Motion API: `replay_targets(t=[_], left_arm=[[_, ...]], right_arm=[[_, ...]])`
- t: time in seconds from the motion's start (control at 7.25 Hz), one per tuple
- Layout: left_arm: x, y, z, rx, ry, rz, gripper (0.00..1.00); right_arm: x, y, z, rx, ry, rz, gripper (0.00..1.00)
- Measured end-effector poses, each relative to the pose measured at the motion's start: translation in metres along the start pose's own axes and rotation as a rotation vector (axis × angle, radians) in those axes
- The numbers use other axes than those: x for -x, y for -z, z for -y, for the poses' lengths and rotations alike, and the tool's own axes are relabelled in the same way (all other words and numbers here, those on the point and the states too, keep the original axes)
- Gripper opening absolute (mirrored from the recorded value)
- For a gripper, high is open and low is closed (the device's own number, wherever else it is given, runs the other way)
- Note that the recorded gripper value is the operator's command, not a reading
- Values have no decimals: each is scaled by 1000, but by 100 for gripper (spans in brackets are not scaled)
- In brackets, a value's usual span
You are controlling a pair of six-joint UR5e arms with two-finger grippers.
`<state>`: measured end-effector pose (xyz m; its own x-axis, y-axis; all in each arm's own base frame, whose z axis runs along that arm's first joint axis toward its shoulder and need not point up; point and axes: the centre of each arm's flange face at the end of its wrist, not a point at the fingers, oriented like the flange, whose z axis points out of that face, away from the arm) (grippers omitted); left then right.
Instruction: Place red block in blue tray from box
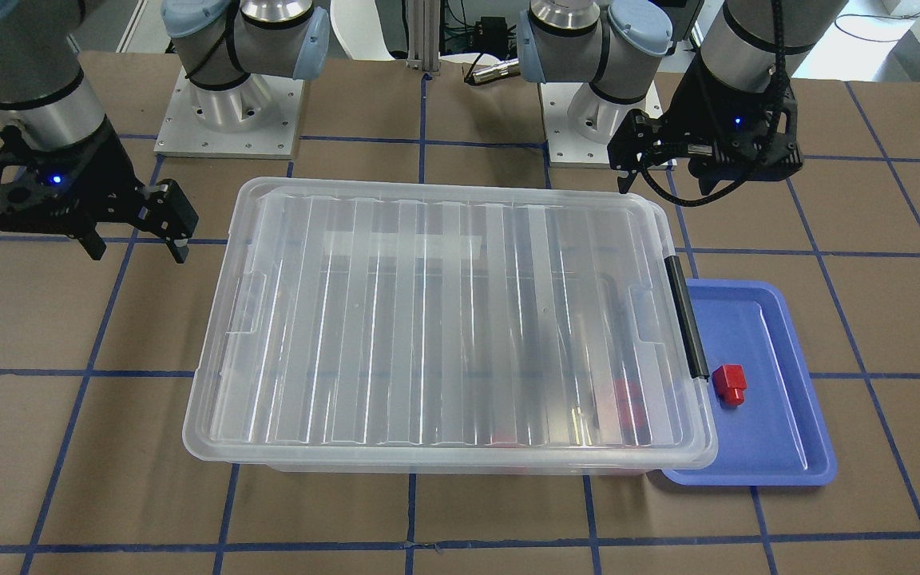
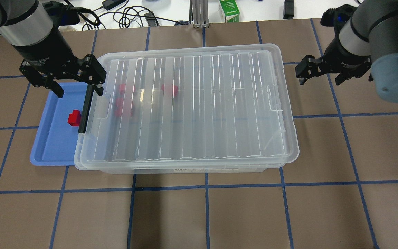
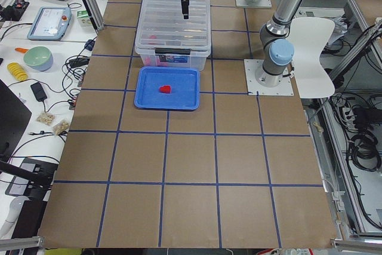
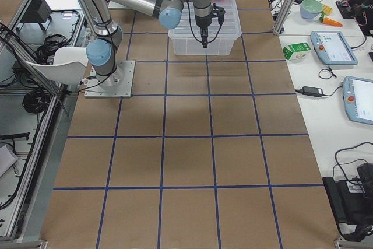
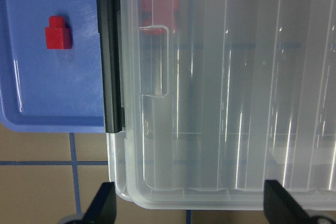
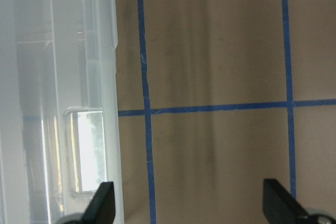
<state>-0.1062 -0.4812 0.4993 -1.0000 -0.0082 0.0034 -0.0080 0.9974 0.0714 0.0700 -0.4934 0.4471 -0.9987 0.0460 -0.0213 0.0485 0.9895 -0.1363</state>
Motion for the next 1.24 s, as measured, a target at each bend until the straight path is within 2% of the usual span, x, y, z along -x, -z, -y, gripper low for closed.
replay_targets(t=[0.28,0.41,0.55,0.83,1.24], left_arm=[[-1,0,-1,0,-1,-1,100],[-2,1,-1,-1,0,-3,100],[-3,1,-1,-1,4,-3,100],[-3,0,-1,1,5,-1,100],[-3,0,-2,2,5,-1,100]], right_arm=[[8,63,-26,12,-18,2,100],[19,81,-38,20,-34,5,100],[40,89,-46,22,-43,10,100],[77,84,-52,33,-30,18,100],[84,78,-47,39,-22,8,100]])
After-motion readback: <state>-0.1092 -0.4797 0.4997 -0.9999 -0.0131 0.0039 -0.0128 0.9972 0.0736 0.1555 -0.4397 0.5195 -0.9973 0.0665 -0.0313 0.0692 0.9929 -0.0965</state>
